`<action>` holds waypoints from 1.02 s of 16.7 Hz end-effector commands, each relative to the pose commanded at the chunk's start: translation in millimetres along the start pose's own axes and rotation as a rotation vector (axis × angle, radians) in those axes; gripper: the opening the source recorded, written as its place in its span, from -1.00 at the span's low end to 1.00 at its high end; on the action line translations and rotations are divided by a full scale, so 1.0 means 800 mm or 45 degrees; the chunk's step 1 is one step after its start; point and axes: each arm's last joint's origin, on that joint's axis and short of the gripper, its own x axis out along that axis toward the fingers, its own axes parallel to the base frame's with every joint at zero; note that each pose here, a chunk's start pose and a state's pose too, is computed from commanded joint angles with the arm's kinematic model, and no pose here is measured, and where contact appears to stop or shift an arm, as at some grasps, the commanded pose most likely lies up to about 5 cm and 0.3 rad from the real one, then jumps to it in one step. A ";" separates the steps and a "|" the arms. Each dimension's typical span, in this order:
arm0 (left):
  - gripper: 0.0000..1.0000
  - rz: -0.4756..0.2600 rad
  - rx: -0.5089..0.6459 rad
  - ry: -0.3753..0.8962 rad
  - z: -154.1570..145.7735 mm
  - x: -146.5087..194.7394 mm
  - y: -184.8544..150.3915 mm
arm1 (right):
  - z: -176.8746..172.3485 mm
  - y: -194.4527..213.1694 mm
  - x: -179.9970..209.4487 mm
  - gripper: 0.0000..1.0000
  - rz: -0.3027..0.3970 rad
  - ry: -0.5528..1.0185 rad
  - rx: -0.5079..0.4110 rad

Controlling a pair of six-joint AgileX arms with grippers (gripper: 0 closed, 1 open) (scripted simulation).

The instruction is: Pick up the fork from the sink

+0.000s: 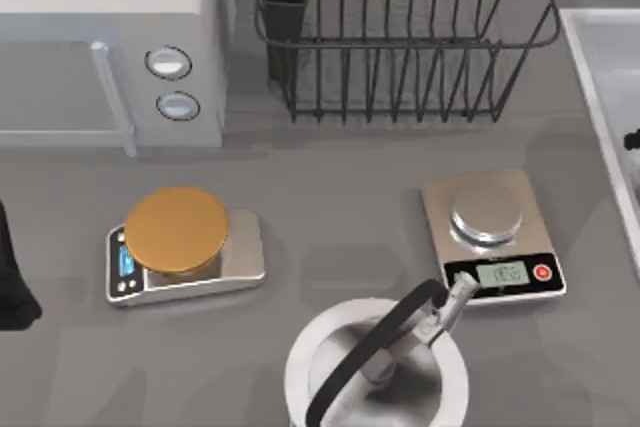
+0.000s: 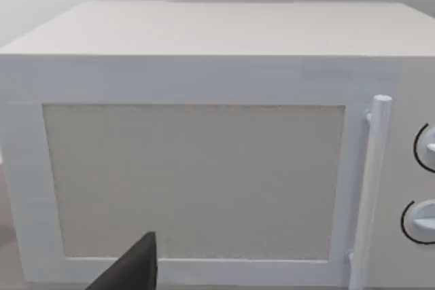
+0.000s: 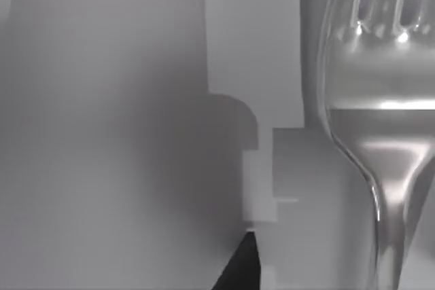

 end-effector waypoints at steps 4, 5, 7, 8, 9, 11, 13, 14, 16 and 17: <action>1.00 0.000 0.000 0.000 0.000 0.000 0.000 | 0.000 0.000 0.000 -1.00 0.000 0.000 0.000; 1.00 0.000 0.000 0.000 0.000 0.000 0.000 | 0.000 0.000 0.000 -1.00 0.000 0.000 0.000; 1.00 0.000 0.000 0.000 0.000 0.000 0.000 | 0.000 0.000 0.000 -1.00 0.000 0.000 0.000; 1.00 0.000 0.000 0.000 0.000 0.000 0.000 | 0.000 0.000 0.000 -1.00 0.000 0.000 0.000; 1.00 0.000 0.000 0.000 0.000 0.000 0.000 | 0.000 0.000 0.000 -1.00 0.000 0.000 0.000; 1.00 0.000 0.000 0.000 0.000 0.000 0.000 | 0.006 0.001 -0.029 -1.00 0.000 -0.058 0.005; 1.00 0.000 0.000 0.000 0.000 0.000 0.000 | 0.008 0.001 -0.035 -1.00 -0.001 -0.061 0.005; 1.00 0.000 0.000 0.000 0.000 0.000 0.000 | 0.011 0.000 -0.044 -1.00 -0.001 -0.064 0.005; 1.00 0.000 0.000 0.000 0.000 0.000 0.000 | 0.015 -0.001 -0.072 -1.00 -0.001 -0.063 0.005; 1.00 0.000 0.000 0.000 0.000 0.000 0.000 | 0.016 -0.001 -0.091 -1.00 0.000 -0.057 0.005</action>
